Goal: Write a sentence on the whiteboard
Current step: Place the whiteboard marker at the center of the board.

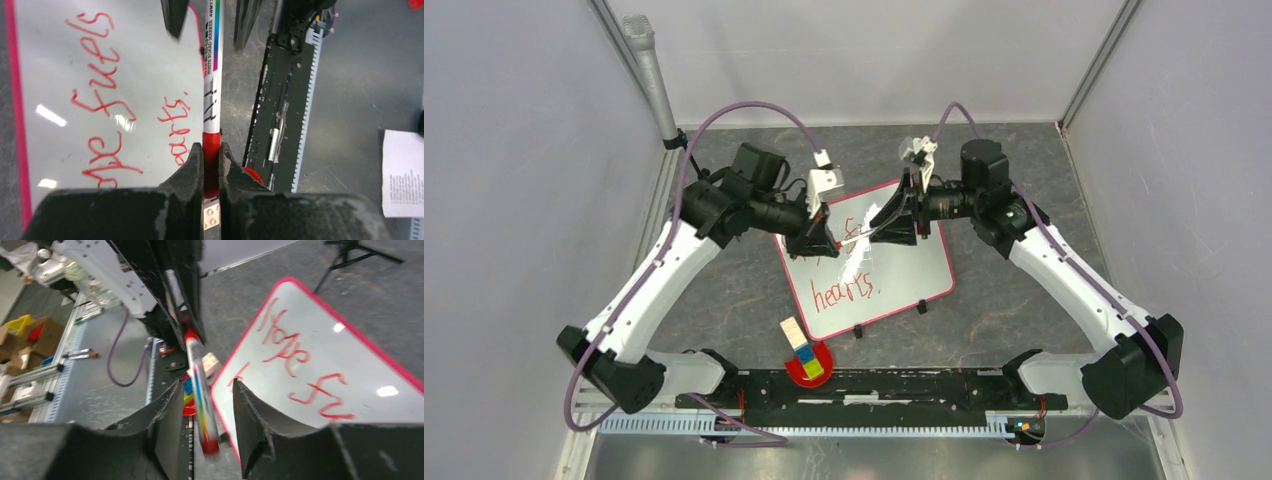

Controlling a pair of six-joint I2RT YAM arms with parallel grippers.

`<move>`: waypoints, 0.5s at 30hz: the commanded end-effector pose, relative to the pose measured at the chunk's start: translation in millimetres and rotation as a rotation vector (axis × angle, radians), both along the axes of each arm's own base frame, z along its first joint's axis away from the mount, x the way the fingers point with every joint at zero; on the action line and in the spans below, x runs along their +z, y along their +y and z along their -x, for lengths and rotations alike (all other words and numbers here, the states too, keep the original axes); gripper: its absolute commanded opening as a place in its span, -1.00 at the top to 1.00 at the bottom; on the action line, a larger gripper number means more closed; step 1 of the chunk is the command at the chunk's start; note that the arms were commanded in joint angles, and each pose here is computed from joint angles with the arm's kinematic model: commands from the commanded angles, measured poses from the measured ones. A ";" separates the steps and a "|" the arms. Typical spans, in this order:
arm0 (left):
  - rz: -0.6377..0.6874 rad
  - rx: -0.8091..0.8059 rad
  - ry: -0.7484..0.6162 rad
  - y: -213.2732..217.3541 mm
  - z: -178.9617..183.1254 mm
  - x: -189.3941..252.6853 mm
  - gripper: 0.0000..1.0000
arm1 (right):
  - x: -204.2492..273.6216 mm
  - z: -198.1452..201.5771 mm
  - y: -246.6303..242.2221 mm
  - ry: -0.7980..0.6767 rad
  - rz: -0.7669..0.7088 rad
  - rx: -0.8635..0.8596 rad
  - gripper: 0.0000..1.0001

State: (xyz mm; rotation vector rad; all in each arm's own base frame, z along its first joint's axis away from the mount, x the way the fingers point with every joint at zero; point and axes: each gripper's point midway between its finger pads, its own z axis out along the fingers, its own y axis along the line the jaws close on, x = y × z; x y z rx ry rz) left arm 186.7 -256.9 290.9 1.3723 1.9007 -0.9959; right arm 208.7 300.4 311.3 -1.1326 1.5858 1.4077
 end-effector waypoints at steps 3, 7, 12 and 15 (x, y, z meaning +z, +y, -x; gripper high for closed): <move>0.024 0.159 -0.114 43.8 -9.9 11.9 0.95 | 43.7 -40.4 -25.5 -0.072 -0.055 -0.141 -0.33; -0.040 0.322 -0.082 82.2 -16.8 -7.9 0.95 | 49.9 -52.0 -44.2 -0.087 -0.052 -0.206 -0.92; -0.127 0.578 -0.056 149.7 -26.0 -38.5 0.95 | 41.5 -56.7 -59.3 -0.090 -0.020 -0.242 -0.96; -0.184 0.744 -0.027 196.3 -30.9 -56.3 0.95 | 34.7 -57.1 -66.0 -0.093 0.001 -0.253 -0.96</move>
